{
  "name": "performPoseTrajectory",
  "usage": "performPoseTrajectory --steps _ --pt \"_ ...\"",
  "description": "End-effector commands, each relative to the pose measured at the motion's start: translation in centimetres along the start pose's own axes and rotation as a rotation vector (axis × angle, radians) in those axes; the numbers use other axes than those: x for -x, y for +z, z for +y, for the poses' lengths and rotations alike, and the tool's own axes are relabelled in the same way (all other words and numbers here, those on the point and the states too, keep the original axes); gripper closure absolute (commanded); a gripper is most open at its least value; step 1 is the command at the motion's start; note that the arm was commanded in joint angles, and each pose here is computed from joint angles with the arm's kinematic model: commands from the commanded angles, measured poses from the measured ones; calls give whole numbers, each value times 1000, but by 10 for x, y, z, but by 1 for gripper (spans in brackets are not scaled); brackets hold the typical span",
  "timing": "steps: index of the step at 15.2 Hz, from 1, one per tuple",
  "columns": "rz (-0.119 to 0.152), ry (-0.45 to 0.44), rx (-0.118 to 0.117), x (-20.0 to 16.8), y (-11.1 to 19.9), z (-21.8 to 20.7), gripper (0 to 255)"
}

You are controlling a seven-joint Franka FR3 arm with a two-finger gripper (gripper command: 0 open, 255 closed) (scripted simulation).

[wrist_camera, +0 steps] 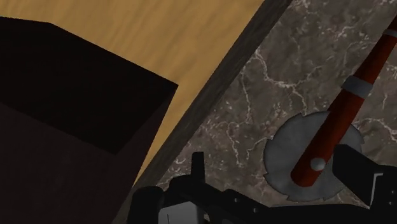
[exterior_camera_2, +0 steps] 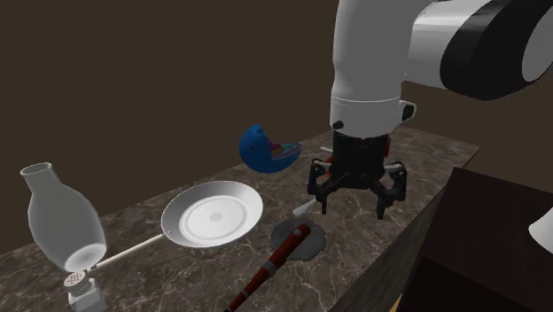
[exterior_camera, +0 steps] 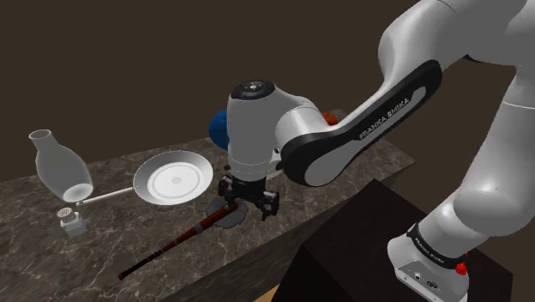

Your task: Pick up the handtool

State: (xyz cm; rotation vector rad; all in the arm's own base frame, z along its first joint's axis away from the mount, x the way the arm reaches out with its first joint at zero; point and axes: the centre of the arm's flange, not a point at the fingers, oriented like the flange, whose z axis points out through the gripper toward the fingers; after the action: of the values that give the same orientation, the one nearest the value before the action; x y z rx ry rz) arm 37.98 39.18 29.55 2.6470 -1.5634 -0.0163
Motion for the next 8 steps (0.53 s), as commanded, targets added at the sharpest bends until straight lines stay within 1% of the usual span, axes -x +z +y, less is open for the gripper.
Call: performPoseTrajectory --steps 1,8 --pt "8 62 7 7 19 -24 0" --pt "13 257 31 26 70 -102 0"
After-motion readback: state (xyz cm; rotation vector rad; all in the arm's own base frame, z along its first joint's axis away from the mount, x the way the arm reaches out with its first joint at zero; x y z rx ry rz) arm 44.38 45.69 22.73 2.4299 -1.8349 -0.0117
